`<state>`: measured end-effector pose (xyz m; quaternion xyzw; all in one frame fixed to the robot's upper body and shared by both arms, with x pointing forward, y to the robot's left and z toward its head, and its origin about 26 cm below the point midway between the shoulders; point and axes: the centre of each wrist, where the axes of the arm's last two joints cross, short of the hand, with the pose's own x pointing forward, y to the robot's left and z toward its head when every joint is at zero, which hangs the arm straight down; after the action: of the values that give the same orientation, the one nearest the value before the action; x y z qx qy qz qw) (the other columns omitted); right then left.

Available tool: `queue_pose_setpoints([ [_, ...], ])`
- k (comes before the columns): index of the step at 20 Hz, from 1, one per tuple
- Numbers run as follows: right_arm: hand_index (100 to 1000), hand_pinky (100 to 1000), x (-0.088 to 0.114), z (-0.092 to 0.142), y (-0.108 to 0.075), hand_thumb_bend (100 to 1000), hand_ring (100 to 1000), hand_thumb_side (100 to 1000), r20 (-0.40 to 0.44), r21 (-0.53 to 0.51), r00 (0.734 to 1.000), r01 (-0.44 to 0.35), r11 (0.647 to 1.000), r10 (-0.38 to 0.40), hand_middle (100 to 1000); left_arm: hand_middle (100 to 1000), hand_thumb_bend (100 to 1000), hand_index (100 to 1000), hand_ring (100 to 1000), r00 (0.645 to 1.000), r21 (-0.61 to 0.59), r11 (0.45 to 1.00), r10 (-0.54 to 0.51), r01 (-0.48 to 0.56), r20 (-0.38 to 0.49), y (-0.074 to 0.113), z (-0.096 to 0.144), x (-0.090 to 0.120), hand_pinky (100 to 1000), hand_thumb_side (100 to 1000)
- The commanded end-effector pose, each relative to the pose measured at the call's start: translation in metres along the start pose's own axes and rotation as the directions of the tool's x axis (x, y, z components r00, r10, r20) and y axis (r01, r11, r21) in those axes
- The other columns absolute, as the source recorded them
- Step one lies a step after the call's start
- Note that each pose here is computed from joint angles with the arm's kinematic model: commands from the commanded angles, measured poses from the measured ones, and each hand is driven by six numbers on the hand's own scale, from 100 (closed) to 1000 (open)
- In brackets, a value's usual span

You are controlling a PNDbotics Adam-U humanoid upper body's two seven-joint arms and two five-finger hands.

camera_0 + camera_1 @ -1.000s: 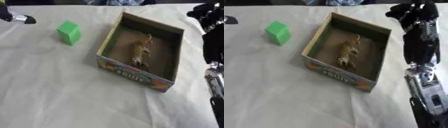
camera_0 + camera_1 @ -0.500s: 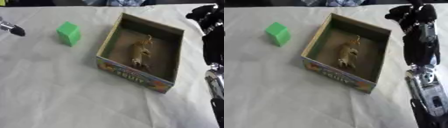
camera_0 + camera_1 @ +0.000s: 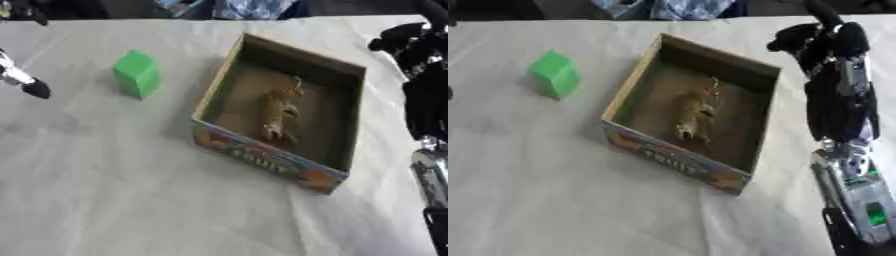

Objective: Pick up objects on the table and place them in the box.

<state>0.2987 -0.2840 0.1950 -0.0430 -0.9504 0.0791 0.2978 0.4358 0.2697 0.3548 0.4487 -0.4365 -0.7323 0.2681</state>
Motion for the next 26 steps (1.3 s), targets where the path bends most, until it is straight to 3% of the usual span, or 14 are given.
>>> queue_pose_setpoints([
  [1,921,783,0.007,-0.006,-0.001,270,633,1000,0.032,0.020,0.999,-0.006,1.000,0.005,613,1000,765,942,950,1.000,-0.009,1.000,-0.020,0.020,-0.010,0.013,0.000,-0.003,919,641],
  [2,921,783,0.007,-0.006,-0.001,270,631,1000,0.031,0.021,1.000,-0.005,1.000,0.004,613,1000,692,948,938,1.000,-0.011,1.000,-0.014,0.014,-0.002,0.014,-0.003,-0.002,905,583],
  [4,921,783,0.007,-0.006,0.000,270,629,1000,0.030,0.023,1.000,-0.002,1.000,0.002,612,1000,631,955,937,1.000,-0.016,1.000,-0.003,0.003,0.012,0.015,-0.008,0.001,899,529],
  [11,920,782,0.007,-0.006,0.002,270,619,1000,0.025,0.031,1.000,0.007,0.999,-0.007,608,1000,577,950,929,0.999,0.006,1.000,-0.026,0.025,0.028,0.024,-0.018,0.011,890,481],
  [26,921,780,0.007,-0.009,0.005,269,611,1000,0.026,0.051,0.999,0.021,0.998,-0.023,597,1000,691,947,925,0.995,0.058,0.997,-0.049,0.044,0.085,0.033,-0.029,0.025,878,565],
])
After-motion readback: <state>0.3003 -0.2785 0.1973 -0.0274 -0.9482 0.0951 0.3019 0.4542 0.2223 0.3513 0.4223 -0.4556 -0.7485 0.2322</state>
